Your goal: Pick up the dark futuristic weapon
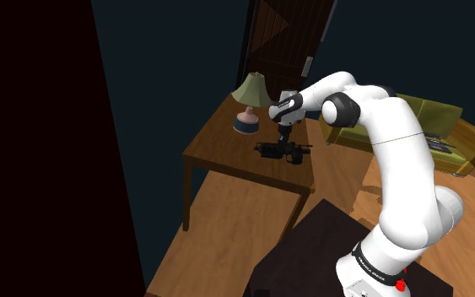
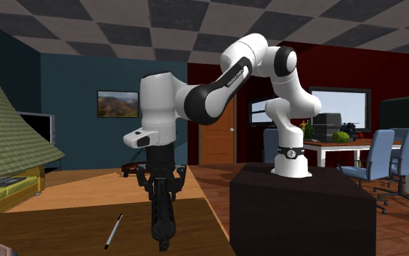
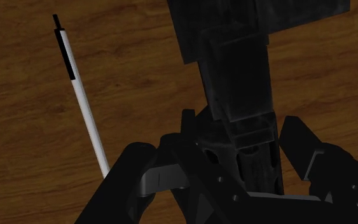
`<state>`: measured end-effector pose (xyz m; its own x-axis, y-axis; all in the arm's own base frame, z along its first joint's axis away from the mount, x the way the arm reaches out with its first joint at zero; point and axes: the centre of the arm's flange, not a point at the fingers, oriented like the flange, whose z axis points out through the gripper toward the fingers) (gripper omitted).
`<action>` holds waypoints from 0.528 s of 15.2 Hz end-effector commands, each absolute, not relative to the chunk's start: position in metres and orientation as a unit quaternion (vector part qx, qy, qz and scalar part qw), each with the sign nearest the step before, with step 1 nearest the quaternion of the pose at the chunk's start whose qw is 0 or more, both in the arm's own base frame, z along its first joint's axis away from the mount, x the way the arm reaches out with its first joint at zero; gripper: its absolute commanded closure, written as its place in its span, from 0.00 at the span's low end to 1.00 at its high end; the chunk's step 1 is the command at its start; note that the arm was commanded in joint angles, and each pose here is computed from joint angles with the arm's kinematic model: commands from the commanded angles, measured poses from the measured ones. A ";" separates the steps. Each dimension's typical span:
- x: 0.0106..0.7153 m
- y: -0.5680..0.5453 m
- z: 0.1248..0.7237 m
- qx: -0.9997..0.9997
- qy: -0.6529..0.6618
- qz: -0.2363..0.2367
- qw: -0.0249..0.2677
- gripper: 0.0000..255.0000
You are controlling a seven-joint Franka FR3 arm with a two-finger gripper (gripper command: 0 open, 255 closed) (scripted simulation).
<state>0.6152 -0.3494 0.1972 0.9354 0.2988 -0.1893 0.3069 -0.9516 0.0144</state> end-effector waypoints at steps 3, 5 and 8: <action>0.615 -0.349 0.216 0.983 0.154 -0.093 0.022 1.00; 0.615 -0.349 0.227 0.983 0.154 -0.093 0.022 1.00; 0.615 -0.349 0.242 0.983 0.154 -0.093 0.022 1.00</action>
